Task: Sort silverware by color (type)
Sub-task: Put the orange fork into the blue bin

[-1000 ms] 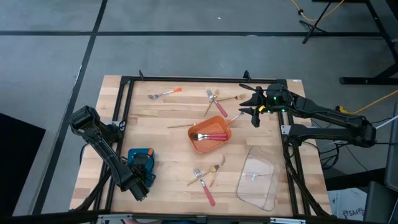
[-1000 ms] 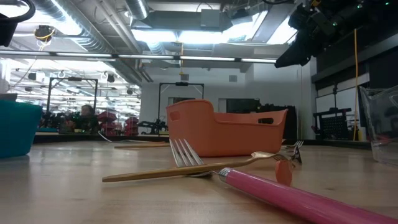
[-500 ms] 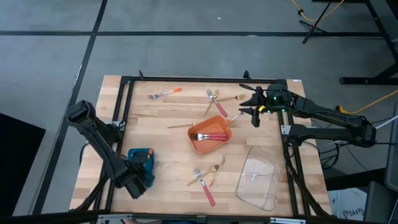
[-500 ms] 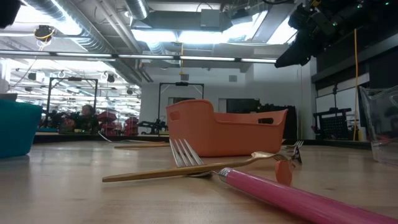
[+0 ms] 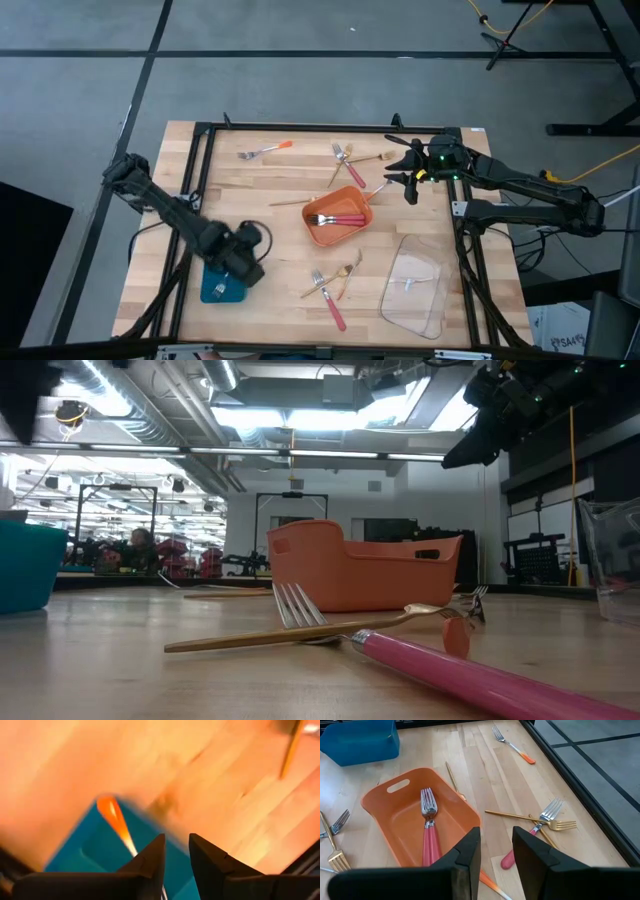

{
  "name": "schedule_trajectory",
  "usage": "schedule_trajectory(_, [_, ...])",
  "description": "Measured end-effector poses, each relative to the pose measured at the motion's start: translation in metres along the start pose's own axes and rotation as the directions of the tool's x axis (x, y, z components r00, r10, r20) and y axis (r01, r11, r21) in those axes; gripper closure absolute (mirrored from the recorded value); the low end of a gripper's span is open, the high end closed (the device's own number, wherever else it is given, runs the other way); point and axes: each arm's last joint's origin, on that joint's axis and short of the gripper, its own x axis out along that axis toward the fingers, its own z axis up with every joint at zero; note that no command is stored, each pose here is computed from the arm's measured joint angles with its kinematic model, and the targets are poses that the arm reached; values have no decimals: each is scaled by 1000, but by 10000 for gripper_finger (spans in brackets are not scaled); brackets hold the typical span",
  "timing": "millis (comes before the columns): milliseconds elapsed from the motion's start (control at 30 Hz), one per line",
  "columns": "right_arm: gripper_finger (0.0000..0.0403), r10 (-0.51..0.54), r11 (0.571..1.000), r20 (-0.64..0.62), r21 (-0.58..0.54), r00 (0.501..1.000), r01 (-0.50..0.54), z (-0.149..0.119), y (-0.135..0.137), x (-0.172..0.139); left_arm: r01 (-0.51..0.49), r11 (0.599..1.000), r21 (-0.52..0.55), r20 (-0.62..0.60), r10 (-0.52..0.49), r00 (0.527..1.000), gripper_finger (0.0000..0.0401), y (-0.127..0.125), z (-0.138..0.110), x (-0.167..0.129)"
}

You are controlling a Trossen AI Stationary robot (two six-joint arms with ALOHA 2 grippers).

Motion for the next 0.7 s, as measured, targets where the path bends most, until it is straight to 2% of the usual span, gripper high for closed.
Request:
schedule_trajectory(167, [301,0,1000,-1,0,1000,0,0,0,0,13,995,102,83,-21,996,320,4,41,-12])
schedule_trajectory(333, [301,0,1000,-1,0,1000,0,0,0,0,-25,982,188,170,-8,985,320,18,84,-23])
schedule_trajectory(500, [301,0,1000,-1,0,1000,0,0,0,0,-78,965,252,220,21,975,320,44,129,-28])
schedule_trajectory(700, [301,0,1000,-1,0,1000,0,0,0,0,-160,956,245,255,95,962,320,90,174,-26])
